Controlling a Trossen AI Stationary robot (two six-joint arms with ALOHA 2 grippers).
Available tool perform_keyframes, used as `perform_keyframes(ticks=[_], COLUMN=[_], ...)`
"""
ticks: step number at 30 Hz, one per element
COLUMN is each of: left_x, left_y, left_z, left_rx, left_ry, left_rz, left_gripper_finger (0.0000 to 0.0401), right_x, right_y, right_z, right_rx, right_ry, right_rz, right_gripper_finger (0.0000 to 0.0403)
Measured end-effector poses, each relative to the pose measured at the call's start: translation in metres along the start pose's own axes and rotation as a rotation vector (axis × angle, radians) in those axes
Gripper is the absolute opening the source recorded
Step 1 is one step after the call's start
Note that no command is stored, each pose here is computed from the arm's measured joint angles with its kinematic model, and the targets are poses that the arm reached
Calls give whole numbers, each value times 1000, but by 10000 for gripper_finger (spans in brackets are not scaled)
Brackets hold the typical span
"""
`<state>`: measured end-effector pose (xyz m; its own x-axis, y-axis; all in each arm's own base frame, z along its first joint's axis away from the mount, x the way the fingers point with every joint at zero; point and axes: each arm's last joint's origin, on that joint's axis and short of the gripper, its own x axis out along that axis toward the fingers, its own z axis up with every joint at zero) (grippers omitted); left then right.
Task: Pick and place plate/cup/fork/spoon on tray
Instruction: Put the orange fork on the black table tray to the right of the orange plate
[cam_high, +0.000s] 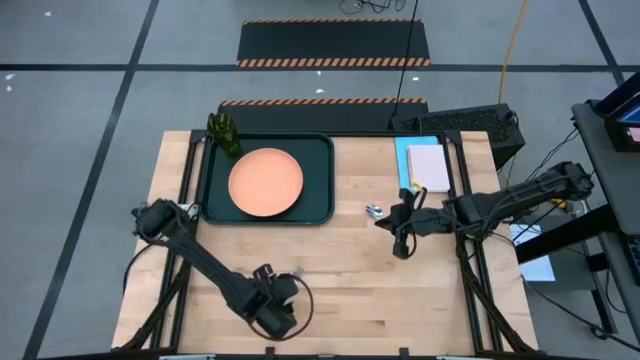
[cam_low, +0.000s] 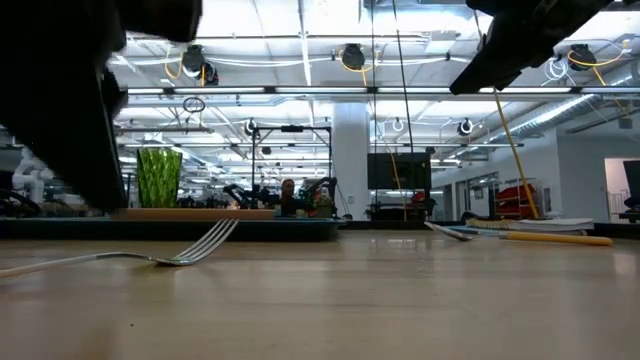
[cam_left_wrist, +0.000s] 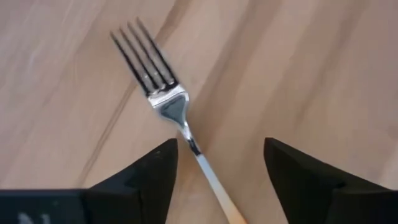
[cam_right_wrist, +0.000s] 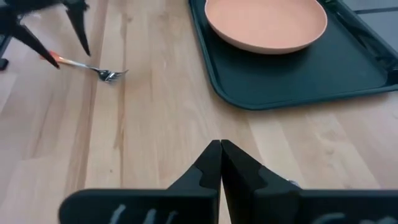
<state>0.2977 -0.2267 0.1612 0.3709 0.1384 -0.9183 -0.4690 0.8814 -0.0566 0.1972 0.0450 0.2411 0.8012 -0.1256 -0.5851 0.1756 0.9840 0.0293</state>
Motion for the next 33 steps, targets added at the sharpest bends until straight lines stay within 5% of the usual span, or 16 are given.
perform_keyframes(ticks=[5, 10, 23, 30, 33], left_x=[22, 32, 41, 34, 17], left_y=[2, 7, 23, 42, 52], left_z=[-1, 7, 35, 65, 81], left_rx=[-75, -149, -46, -45, -45], left_ry=[30, 41, 65, -22, -83], left_rz=[58, 87, 76, 108, 99], left_gripper_finger=[258, 227, 16, 23, 11], right_x=[0, 1, 1, 1, 3], right_y=[-1, -4, -3, -3, -6], right_z=[1, 3, 6, 6, 4], right_rx=[-30, -47, -67, -64, -50], right_ry=[-3, -21, -48, -48, -45], right_rz=[-7, -14, -9, -15, -103], right_gripper_finger=[2, 2, 2, 2, 2])
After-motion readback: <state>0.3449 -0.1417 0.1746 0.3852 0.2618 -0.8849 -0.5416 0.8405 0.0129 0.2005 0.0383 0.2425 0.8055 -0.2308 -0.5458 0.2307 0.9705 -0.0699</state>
